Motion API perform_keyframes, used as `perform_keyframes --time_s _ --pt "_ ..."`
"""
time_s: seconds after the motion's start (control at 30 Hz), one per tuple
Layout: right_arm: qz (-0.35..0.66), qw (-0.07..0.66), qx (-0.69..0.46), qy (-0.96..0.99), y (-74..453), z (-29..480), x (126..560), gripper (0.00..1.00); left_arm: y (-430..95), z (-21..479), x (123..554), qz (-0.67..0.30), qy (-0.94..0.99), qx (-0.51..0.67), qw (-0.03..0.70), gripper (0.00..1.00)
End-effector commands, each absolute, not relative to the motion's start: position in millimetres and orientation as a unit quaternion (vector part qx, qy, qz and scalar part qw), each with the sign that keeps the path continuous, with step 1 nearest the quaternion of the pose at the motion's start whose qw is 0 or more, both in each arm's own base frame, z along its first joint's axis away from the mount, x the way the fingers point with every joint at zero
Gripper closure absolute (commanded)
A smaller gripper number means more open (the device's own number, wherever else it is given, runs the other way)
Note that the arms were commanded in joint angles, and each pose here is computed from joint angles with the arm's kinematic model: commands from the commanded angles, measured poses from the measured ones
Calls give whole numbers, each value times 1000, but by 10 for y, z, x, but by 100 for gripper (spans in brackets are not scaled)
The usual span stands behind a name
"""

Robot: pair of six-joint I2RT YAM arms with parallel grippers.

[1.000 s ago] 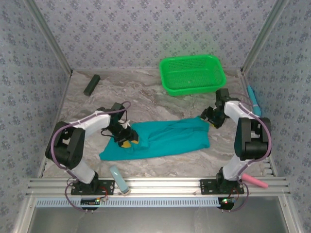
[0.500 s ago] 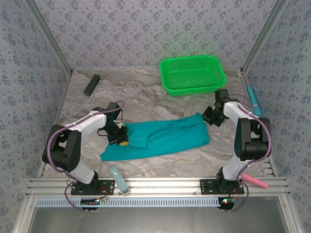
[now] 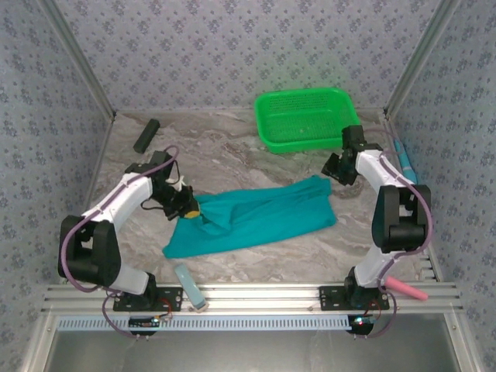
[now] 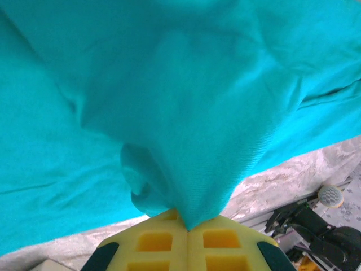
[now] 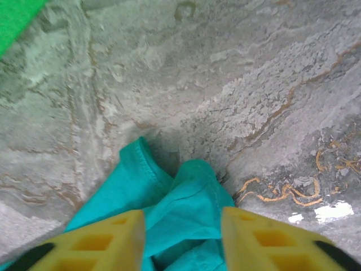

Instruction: Fold the inside-out t-shirt

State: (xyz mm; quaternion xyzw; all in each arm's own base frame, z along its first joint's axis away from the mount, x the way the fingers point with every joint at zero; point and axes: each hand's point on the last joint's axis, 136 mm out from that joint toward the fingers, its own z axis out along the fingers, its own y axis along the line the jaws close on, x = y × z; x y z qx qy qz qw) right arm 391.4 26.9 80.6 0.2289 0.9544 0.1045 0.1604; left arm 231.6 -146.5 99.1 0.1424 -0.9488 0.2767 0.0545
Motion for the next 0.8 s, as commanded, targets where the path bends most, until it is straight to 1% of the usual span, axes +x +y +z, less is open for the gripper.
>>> perform_keyframes --time_s 0.0,0.1,0.27,0.3,0.33,0.4,0.43,0.57,0.63,0.77 --pt "109 124 233 958 278 674 3860 47 -1539 1081 2267 309 -938 149 60 100" --pt "127 108 247 955 303 592 3906 39 -1555 1149 2297 317 -935 147 57 100" --pt "146 96 280 944 306 510 4036 35 -1545 1260 2353 328 -932 147 51 100" --pt "156 89 286 941 341 473 4066 39 -1545 1286 2378 332 -930 148 48 100" --pt "172 78 291 938 402 435 4088 50 -1546 1304 2397 336 -929 149 46 100" --pt "196 66 305 930 499 380 4133 69 -1544 1352 2453 342 -926 152 42 100" --pt "197 66 308 928 523 382 4150 76 -1542 1391 2486 348 -924 152 40 100" --pt "170 89 308 932 515 496 4230 97 -1498 1533 2627 360 -920 153 24 100" --pt "168 113 312 928 505 605 4323 100 -1456 1597 2722 364 -918 158 12 100" --pt "163 150 322 921 516 804 4508 100 -1386 1751 2945 372 -915 157 -14 100"
